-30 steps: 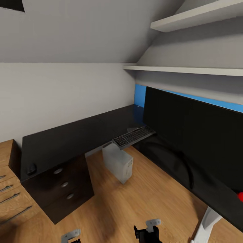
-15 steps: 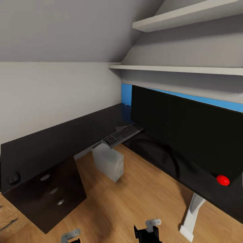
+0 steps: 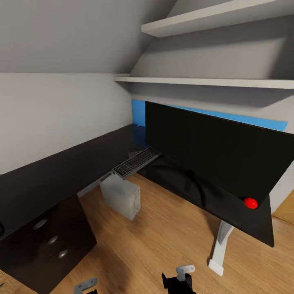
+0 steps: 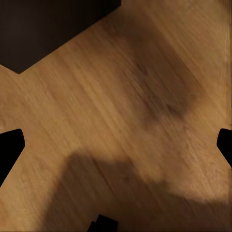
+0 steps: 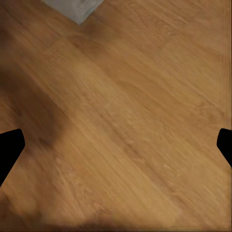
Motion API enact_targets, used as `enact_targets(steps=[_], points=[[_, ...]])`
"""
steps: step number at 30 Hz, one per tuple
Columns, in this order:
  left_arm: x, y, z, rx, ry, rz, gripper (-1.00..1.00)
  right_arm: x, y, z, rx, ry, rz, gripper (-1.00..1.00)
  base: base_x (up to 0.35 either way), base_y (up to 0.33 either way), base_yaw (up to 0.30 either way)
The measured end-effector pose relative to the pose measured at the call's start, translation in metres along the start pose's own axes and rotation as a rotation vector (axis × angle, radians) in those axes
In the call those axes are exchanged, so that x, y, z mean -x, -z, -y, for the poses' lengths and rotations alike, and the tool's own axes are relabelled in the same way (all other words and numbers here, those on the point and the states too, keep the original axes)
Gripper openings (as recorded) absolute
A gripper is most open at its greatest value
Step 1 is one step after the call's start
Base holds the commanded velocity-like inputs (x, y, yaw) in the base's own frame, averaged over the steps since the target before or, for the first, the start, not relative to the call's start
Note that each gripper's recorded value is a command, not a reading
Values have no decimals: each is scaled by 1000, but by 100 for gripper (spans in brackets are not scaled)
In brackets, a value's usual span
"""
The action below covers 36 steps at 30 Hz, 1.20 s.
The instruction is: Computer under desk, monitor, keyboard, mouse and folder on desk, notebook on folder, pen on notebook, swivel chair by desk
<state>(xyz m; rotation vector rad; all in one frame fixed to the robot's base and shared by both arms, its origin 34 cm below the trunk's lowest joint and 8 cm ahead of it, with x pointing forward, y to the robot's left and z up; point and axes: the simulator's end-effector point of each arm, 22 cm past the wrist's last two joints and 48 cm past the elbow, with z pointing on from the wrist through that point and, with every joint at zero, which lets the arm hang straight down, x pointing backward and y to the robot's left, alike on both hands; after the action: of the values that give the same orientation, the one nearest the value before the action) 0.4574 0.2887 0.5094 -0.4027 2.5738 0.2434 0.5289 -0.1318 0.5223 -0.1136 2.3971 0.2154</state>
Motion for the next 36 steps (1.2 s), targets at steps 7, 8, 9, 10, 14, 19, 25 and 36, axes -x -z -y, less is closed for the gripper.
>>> enact_targets(steps=[7, 8, 9, 10, 14, 19, 25, 36], points=[[-3, -1, 0, 1, -3, -5, 100, -2, 0, 0, 0, -1, -5, 100, 0, 3, -254], [-4, -1, -1, 2, -3, -8, 100, -3, 0, 0, 0, -1, -6, 100, 0, 1, -254], [-5, -1, -1, 2, -4, -10, 100, -3, -1, 0, 0, -2, -7, 100, 0, 1, -254], [-5, -1, -1, 3, -4, -11, 100, -3, -1, 0, 0, -2, -8, 100, 0, 0, -254], [-8, -1, -2, 5, -6, -17, 100, -5, -1, 0, 0, -2, -10, 100, 0, 93, -254], [-10, -2, -2, 6, -6, -20, 100, -6, -1, 0, 0, -2, -14, 100, 0, 247, -254], [-16, -2, -4, 10, -12, -33, 100, -8, -1, 0, 0, -4, -18, 100, 0, 286, -243], [-29, -3, -8, 17, -21, -60, 100, -12, -2, 0, 0, -5, -25, 100, 0, 44, -191]])
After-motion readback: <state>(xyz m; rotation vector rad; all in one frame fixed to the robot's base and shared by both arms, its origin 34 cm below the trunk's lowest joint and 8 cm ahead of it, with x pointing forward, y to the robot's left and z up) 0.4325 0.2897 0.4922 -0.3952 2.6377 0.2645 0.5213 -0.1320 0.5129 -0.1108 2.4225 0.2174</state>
